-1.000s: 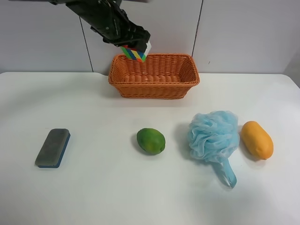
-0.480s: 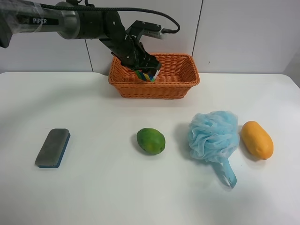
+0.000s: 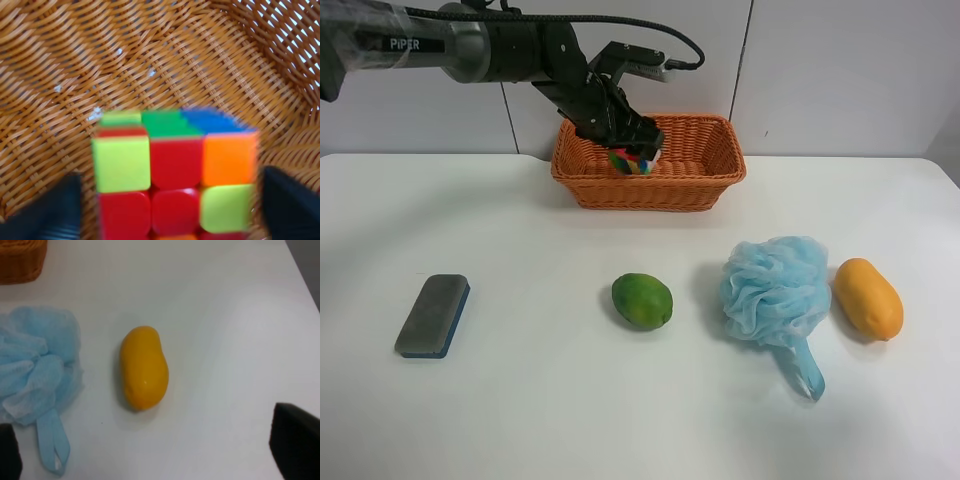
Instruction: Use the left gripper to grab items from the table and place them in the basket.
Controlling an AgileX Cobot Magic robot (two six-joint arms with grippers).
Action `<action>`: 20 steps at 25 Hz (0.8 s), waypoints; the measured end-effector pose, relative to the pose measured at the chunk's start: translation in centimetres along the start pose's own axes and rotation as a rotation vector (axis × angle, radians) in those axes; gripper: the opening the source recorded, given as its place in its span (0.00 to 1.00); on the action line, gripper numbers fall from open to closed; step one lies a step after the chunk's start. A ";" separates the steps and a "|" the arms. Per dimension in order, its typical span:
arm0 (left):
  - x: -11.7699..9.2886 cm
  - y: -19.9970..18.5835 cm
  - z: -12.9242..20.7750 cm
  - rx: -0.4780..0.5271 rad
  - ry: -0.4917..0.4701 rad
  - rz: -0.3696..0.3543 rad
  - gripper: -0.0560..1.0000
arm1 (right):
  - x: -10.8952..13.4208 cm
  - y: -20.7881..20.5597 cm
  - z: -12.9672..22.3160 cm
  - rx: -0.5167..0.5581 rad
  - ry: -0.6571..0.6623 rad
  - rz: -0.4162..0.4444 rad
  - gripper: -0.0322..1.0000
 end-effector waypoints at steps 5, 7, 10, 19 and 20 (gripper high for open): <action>0.0 -0.1 -0.2 -0.006 0.001 0.001 0.98 | 0.0 0.0 0.0 0.000 0.000 0.000 0.99; 0.0 -0.2 -0.2 -0.007 0.001 0.001 0.99 | 0.0 0.0 0.0 0.000 0.000 0.000 0.99; -0.2 -0.8 -0.5 0.000 0.002 0.004 0.99 | 0.0 0.0 0.0 0.000 0.000 0.000 0.99; -0.4 -7.1 -0.7 0.205 -0.019 -0.055 0.95 | 0.0 0.0 0.0 0.000 0.000 0.000 0.99; -0.2 -8.1 -0.5 0.253 -0.028 -0.085 0.93 | 0.0 0.0 0.0 0.000 0.000 0.000 0.99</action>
Point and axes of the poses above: a point on each arm's last joint axis where the gripper is mounted, y pointing out along that axis toward the gripper, x along the wrist's bending axis when the last joint is at zero, z = x × y, the point moved 2 cm from there along y, pointing out along that axis toward the gripper, and after that the axes turned 10 degrees about -y, right-handed, at the moved point
